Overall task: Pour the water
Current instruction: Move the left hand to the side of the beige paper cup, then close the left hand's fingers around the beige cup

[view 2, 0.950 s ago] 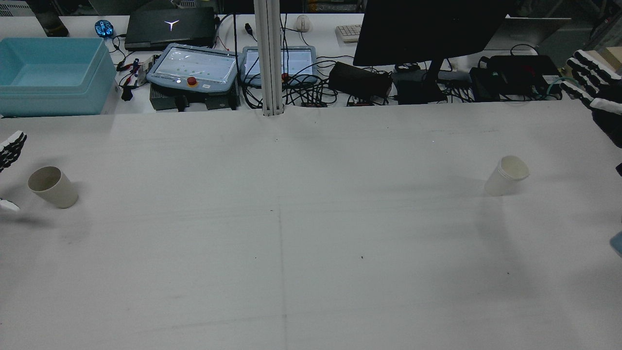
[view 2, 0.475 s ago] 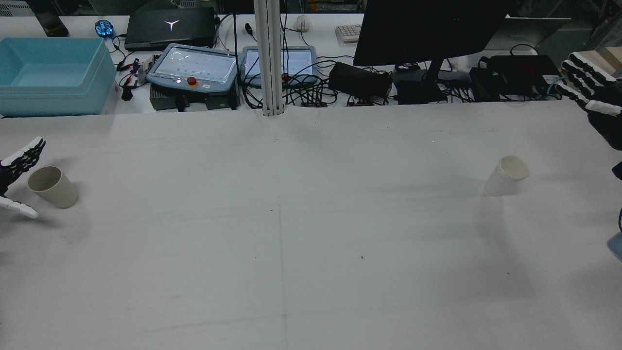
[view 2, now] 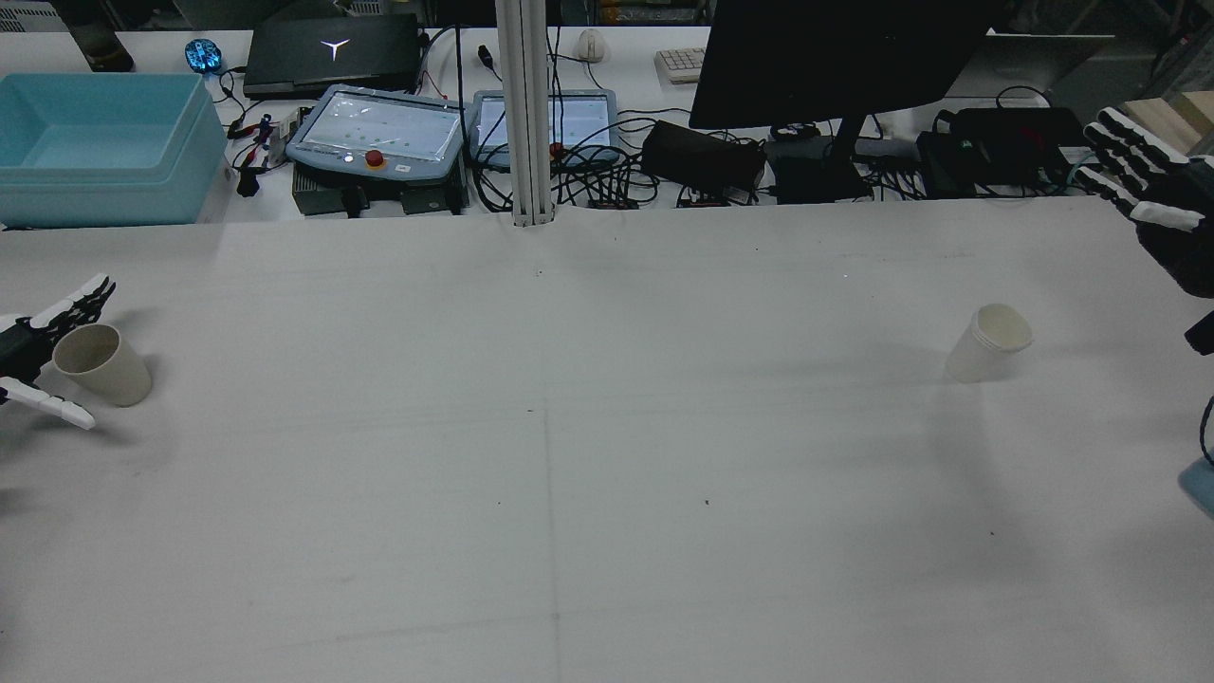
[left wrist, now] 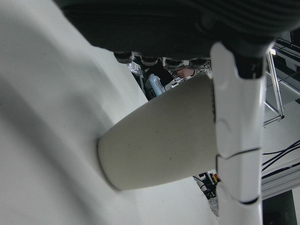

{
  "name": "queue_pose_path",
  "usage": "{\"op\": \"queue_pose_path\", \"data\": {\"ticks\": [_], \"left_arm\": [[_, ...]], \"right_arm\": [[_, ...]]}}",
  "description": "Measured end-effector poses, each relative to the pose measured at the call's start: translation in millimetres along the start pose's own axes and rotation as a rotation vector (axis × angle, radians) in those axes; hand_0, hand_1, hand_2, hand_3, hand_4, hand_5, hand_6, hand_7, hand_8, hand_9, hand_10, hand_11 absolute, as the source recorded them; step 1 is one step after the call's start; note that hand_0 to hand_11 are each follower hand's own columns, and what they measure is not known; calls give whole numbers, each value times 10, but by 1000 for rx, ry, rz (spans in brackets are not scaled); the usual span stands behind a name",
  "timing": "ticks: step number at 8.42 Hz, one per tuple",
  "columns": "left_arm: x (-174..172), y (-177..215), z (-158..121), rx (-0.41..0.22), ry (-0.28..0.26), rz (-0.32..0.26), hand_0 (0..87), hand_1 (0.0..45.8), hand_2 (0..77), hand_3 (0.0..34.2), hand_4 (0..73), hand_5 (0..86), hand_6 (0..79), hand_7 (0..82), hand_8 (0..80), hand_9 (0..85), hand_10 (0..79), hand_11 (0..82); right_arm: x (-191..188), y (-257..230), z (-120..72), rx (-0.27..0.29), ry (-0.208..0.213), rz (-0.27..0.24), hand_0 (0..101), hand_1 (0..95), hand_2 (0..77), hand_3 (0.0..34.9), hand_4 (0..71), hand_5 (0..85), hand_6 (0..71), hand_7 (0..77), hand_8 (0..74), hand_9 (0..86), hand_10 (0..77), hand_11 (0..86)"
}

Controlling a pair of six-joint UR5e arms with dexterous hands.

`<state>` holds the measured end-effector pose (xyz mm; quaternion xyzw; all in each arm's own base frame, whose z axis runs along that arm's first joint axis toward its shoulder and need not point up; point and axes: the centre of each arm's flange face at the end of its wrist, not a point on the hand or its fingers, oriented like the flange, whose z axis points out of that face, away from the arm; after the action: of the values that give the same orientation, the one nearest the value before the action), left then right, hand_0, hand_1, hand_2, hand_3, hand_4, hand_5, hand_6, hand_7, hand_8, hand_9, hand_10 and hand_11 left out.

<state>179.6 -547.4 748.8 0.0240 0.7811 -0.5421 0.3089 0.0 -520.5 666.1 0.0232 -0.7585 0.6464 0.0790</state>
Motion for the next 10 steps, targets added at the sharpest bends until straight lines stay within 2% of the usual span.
{"op": "queue_pose_path", "data": {"ticks": [1,2,3,7,10], "left_arm": [[0,8,23,0,0,0,605,213,16,33,33,0,5,27,0,11,0,22],[5,24,54,-1,0,0,605,213,16,33,33,0,5,27,0,11,0,22],[4,43,90,-1,-1,-1,603,224,16,19,33,0,5,22,0,11,0,22],[21,120,268,1,5,0,603,224,16,19,44,0,5,22,0,11,0,22],[-118,213,343,7,-12,-6,593,213,16,19,44,0,5,27,0,11,0,27]], "right_arm": [[10,2,0,0,2,0,486,125,16,65,76,55,49,120,16,5,65,104],[11,1,-2,0,2,-1,485,125,16,61,76,55,49,120,16,5,65,104],[11,-1,-3,0,2,-1,486,125,16,64,76,55,49,120,16,5,65,104],[5,-15,-8,2,1,-2,486,125,16,72,71,55,49,120,5,5,65,104],[4,-17,-9,3,1,-2,484,125,16,76,71,55,49,120,5,5,65,104]]}}
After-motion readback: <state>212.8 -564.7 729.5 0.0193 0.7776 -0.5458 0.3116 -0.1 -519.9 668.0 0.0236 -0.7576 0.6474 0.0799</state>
